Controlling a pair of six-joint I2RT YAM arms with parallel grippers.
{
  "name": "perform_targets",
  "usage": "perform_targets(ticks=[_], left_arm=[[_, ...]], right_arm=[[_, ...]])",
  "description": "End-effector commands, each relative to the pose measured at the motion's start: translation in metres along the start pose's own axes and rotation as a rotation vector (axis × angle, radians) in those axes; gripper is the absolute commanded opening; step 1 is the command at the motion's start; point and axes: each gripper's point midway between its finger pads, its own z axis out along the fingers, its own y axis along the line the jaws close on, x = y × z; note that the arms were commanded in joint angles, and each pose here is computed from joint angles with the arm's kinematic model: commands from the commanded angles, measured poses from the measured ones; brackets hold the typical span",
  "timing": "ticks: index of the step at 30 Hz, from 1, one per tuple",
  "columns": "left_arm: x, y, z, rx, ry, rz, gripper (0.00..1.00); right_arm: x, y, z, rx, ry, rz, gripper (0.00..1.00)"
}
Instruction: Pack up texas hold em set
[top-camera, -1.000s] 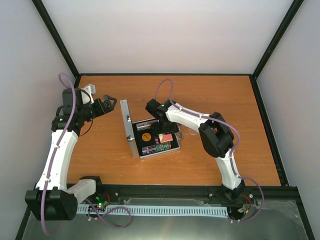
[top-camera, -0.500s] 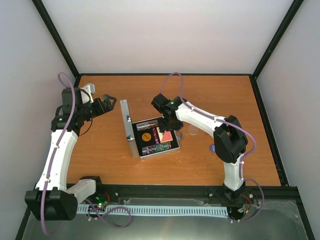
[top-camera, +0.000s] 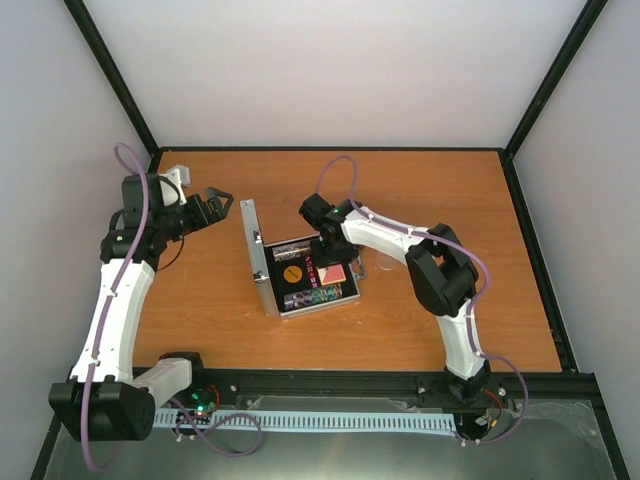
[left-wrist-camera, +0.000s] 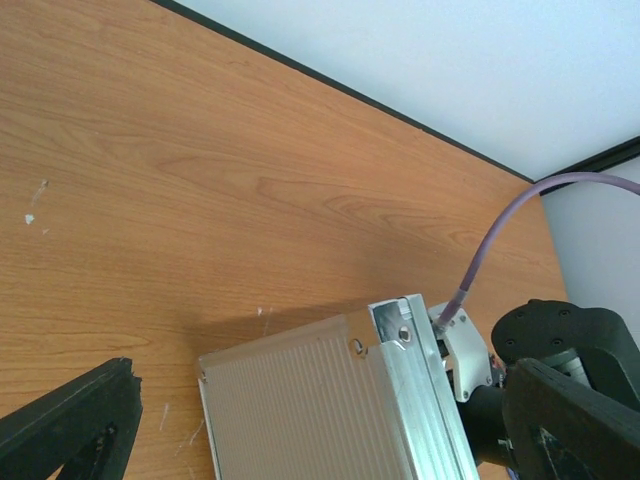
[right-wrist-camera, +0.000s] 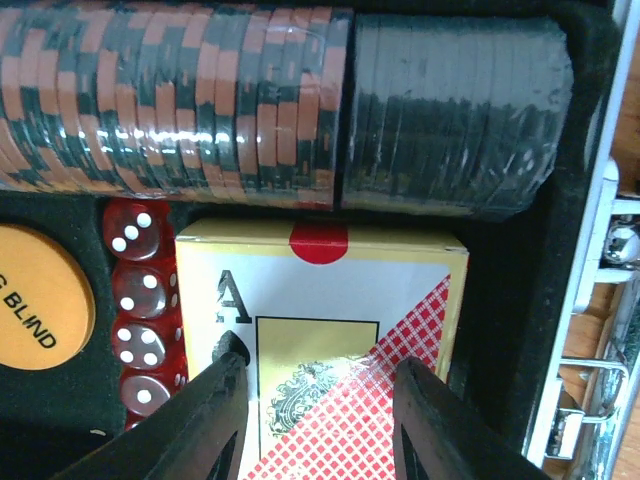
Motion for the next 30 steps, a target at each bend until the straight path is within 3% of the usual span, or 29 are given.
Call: perform_targets(ticks=[1,7,13,20,30], left_arm=[[-0.008,-0.024,-0.012,0.08,0.0,0.004,1.0],[0.018,-0.026,-0.016,0.109,0.092,-0.075,1.0],[0.042,-0.022,-0.017,0.113,0.17,-0.117,1.0],[0.039,-0.035,-0.008,0.2,0.205,-0.086,1.0],[0.05,-0.037,0.027,0.074,0.295,-0.034,1.0]], right_arm=[[0.004,-0.009,0.019,0.031,0.022,-0.017,0.41],[-0.002,-0.011,-0.001,0.021,-0.018,-0.006,0.44],[-0.015,-0.028,-0.05,-0.003,-0.112,0.047,0.62],[-0.006,-0.085,-0.083,0.044,-0.157,0.147,0.74],[0.038,-0.17,-0.096,0.131,-0.173,0.348,0.8]])
